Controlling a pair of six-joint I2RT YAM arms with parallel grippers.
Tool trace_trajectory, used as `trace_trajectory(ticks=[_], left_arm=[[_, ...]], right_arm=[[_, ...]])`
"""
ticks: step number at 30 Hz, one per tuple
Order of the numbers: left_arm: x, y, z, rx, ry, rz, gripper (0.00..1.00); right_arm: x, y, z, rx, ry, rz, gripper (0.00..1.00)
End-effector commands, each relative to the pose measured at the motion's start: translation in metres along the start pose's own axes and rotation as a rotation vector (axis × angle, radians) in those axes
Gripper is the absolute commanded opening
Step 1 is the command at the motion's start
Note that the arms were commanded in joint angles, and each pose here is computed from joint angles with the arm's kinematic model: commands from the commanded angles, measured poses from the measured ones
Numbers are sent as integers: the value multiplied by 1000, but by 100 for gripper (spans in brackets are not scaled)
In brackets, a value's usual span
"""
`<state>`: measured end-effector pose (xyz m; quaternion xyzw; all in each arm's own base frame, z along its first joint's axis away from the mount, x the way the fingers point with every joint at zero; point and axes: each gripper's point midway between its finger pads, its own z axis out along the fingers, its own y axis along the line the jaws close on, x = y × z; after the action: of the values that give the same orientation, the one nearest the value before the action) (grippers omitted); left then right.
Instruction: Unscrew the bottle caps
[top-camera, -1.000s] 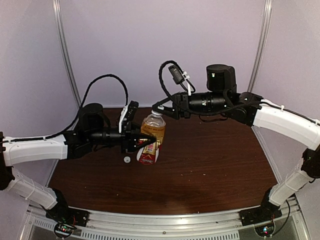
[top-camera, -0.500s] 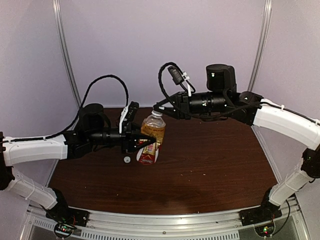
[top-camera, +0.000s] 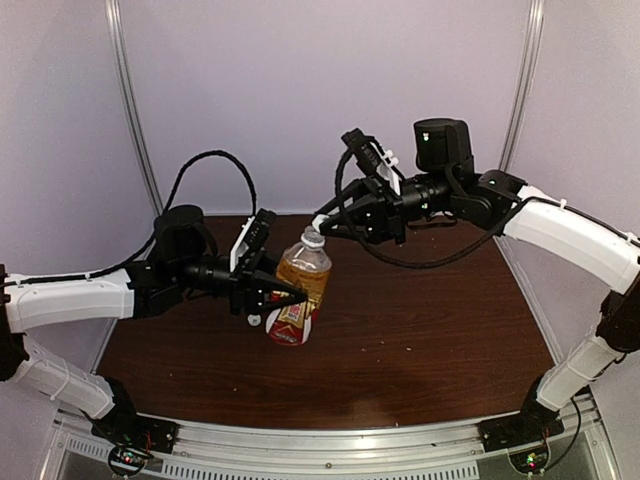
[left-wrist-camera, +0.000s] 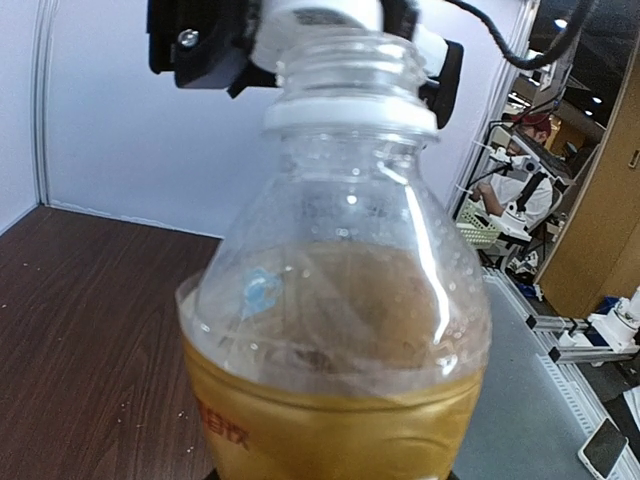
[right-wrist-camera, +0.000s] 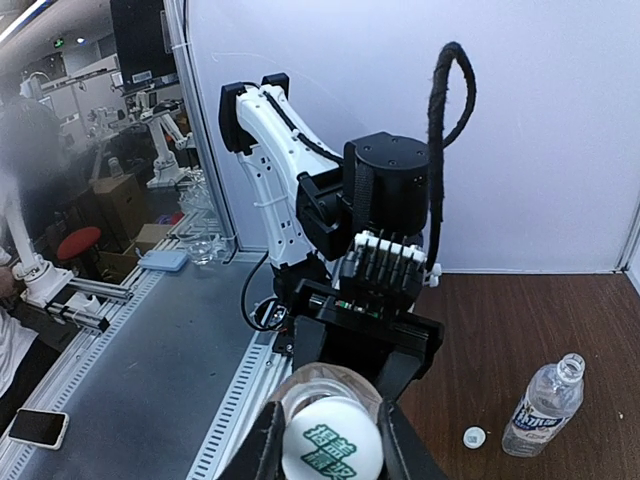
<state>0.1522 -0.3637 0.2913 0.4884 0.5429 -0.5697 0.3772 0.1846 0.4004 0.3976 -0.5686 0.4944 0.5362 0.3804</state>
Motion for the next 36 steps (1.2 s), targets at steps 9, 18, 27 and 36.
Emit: trace_trajectory(ticks=[9,18,27,36], left_arm=[[-35,8,-27,-228,-72,141,36],[-67,51,-105,-795,-176,129,37],[-72,59,-136,-964,-206,112,38],[-73,59,-145,-1002,-208,118,39]], right_arm=[[14,-65,-33,330,-20,92,26],[112,-128,-50,720,41,332,26],[217,-160,4,686,175,383,27],[297,-183,52,653,326,392,30]])
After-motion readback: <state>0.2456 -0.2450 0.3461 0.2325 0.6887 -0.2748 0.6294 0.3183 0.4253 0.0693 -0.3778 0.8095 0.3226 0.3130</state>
